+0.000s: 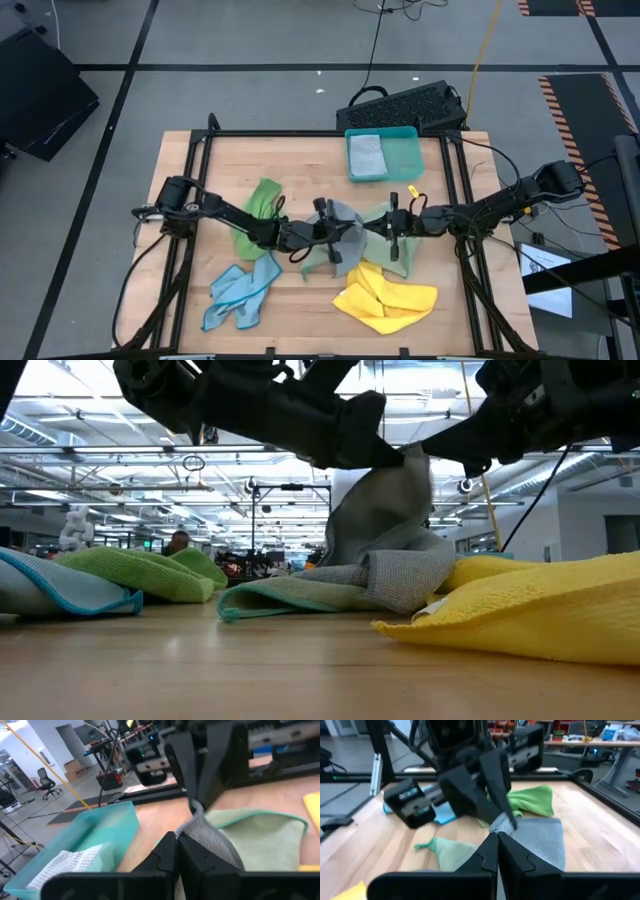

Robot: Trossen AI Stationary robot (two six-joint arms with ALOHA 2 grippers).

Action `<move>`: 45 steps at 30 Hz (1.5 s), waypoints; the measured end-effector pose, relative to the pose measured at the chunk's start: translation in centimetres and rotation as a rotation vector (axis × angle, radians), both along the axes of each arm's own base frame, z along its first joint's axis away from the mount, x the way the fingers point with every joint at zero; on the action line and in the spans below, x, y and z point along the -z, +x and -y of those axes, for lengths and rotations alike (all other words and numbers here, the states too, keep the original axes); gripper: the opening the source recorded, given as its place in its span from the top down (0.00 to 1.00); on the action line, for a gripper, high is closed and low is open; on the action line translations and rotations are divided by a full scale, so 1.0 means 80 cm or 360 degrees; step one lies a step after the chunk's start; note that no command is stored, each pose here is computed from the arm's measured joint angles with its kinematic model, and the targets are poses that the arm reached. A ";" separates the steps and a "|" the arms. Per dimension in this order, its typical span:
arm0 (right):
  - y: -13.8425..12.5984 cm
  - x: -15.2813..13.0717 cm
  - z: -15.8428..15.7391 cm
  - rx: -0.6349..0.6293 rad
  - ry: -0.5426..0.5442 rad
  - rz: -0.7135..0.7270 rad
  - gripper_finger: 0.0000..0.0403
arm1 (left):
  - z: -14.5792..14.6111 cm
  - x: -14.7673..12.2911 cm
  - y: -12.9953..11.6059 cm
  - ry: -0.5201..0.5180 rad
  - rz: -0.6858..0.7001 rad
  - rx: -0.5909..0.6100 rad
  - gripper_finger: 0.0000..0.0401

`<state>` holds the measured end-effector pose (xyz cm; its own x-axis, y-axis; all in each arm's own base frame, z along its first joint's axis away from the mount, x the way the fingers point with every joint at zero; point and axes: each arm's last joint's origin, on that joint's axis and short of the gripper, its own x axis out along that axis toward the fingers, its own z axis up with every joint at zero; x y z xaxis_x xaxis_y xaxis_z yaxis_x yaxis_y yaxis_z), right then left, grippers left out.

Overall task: Fold microfiber towels
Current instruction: Fold the gray microfiber cloth

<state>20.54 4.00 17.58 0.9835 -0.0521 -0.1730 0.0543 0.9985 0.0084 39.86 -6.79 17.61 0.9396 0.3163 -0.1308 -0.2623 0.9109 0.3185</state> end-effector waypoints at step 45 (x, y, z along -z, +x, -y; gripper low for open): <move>0.000 0.016 -0.018 0.0231 -0.0077 -0.0064 0.56 | -0.006 0.012 -0.001 -0.0117 -0.0118 -0.0029 0.98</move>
<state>20.57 5.41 16.30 0.9573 -0.2027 -0.2061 0.1977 0.9792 -0.0447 39.75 -6.31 16.64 0.9206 0.3205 -0.2230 -0.2576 0.9277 0.2703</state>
